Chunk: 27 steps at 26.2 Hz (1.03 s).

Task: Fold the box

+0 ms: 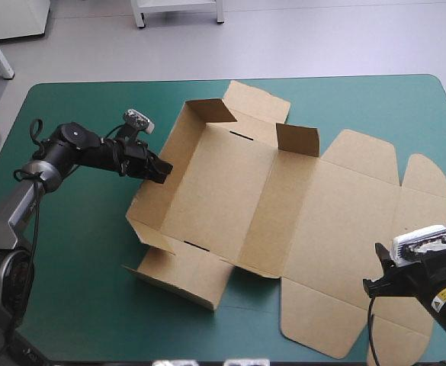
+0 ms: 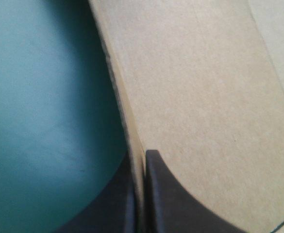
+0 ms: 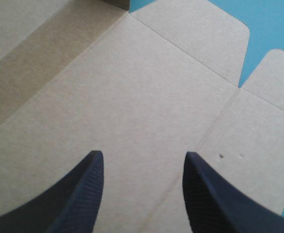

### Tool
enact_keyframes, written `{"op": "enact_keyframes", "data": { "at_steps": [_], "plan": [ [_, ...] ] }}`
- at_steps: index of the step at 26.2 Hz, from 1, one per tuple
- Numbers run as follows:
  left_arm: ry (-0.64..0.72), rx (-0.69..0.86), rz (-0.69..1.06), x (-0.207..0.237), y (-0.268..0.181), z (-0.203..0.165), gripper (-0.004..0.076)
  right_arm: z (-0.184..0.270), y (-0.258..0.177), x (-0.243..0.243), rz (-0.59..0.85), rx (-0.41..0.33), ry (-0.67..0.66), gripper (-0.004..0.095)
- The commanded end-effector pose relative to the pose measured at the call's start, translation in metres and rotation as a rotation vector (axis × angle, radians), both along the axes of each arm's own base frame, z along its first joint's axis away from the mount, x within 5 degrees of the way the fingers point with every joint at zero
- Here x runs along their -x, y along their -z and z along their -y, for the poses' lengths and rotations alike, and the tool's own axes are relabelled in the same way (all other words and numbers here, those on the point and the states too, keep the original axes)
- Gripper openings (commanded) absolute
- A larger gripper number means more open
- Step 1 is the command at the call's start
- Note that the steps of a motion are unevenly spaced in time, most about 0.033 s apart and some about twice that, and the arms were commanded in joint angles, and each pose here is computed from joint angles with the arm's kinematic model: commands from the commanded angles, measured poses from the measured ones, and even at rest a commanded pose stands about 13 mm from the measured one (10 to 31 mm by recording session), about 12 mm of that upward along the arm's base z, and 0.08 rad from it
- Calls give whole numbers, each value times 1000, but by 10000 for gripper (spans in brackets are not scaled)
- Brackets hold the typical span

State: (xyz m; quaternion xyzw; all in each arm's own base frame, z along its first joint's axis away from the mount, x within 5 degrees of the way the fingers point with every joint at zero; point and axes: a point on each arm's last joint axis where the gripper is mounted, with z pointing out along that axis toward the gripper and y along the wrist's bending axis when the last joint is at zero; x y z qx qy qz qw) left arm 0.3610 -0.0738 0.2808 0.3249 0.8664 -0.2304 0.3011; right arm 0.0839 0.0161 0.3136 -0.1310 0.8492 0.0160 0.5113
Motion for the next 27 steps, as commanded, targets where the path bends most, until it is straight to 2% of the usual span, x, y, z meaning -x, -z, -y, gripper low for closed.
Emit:
{"op": "enact_keyframes", "data": {
  "at_steps": [1,4,11,16,20,22,26,27],
  "plan": [
    [13,-97,234,-8,-51,-4,-8,-2,-16,-4,89,-24,-13,466],
    [61,-181,308,-18,-67,-6,-8,-3,-16,-3,84,-37,-15,466],
    [288,-415,562,-34,-88,13,-8,-3,-16,-3,82,-45,-17,463],
    [296,-464,752,-36,-102,42,-8,-3,-16,-3,81,-48,-17,463],
    [393,-617,858,-11,-118,80,-9,-5,-13,-9,38,-102,16,463],
    [337,-633,894,3,-131,95,-9,-7,-9,-21,-14,-89,31,463],
    [287,-663,969,26,-143,112,-9,-10,-15,-41,-85,-145,112,463],
    [302,-679,997,40,-139,120,-9,-11,-25,-52,-88,-128,120,463]
  ]
}}
